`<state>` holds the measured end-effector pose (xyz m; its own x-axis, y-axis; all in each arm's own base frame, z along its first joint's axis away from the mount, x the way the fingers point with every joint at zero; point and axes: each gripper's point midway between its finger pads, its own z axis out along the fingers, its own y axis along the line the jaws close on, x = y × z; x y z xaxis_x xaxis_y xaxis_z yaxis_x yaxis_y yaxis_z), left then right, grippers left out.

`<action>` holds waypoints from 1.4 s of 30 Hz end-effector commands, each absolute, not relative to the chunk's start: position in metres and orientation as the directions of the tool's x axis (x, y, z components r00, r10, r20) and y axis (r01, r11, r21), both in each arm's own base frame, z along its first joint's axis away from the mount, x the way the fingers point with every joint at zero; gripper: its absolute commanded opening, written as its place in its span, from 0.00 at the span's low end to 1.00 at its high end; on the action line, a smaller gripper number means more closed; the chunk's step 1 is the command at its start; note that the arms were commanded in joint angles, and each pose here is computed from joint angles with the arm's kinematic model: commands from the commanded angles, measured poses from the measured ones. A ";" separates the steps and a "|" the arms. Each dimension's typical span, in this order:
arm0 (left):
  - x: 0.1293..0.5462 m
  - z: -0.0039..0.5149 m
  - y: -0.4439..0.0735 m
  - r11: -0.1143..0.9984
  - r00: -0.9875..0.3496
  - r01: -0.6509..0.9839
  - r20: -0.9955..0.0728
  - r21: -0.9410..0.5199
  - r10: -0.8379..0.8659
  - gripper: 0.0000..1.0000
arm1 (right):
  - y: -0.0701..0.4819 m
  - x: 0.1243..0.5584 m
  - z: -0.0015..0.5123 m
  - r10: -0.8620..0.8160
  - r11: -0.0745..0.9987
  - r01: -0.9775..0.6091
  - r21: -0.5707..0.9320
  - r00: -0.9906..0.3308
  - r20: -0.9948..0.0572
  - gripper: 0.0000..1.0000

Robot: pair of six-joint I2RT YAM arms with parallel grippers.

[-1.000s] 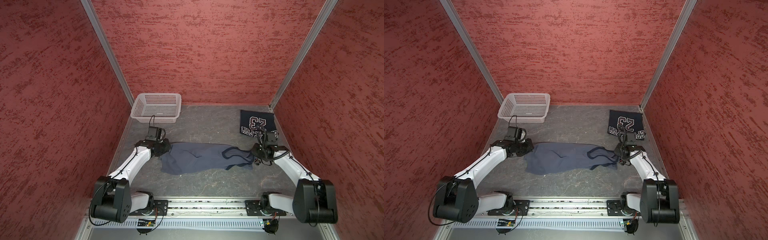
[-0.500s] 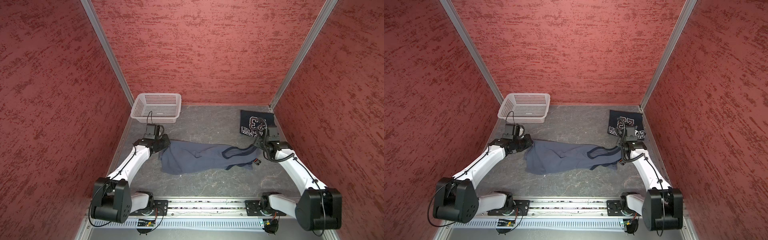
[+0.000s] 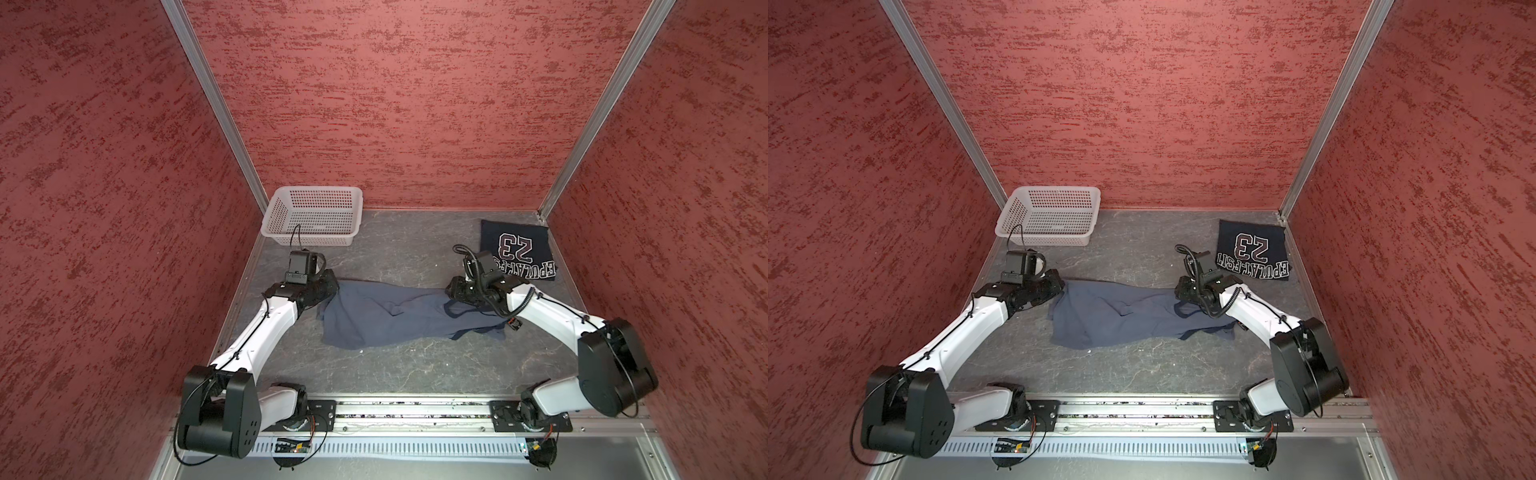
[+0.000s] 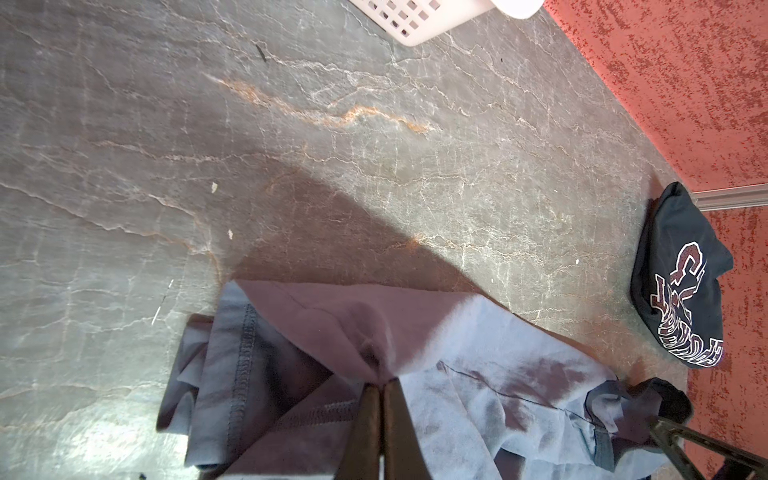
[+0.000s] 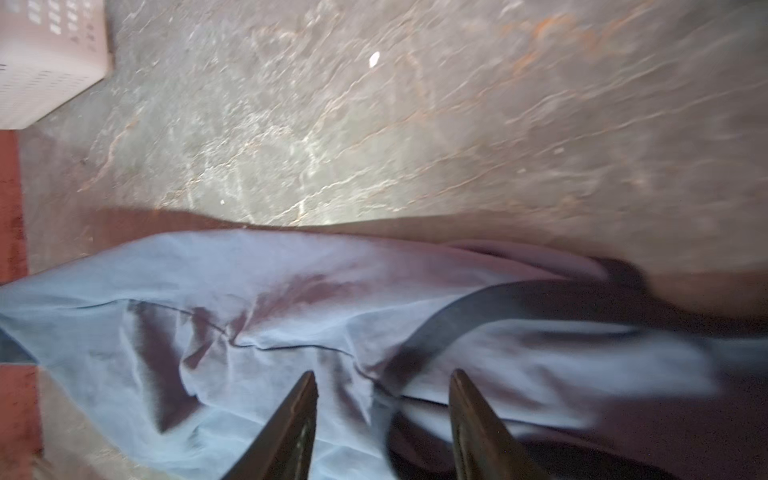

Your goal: Fold and stack the tank tops

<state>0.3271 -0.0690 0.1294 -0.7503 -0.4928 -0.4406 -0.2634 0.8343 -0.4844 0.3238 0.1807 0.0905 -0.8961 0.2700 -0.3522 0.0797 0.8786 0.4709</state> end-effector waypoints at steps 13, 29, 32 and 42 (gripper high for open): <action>0.330 0.133 -0.065 0.833 -0.730 -0.255 -0.467 -0.490 -0.499 0.00 | 0.203 0.311 0.058 0.315 0.861 0.154 0.485 -0.910 -0.270 0.39; 0.293 0.264 -0.048 0.826 -0.520 -0.082 -0.683 -0.557 -0.513 0.00 | 0.144 0.308 0.251 0.383 0.877 -0.015 0.481 -0.583 -0.717 0.00; 0.271 0.316 -0.048 0.827 -0.434 0.010 -0.748 -0.562 -0.503 0.00 | 0.130 0.291 0.303 0.394 0.870 -0.078 0.487 -0.484 -0.781 0.00; 0.162 0.480 -0.063 0.821 -0.101 0.361 -0.893 -0.443 -0.438 0.00 | 0.112 0.213 0.465 0.432 0.777 -0.396 0.489 -0.230 -0.872 0.00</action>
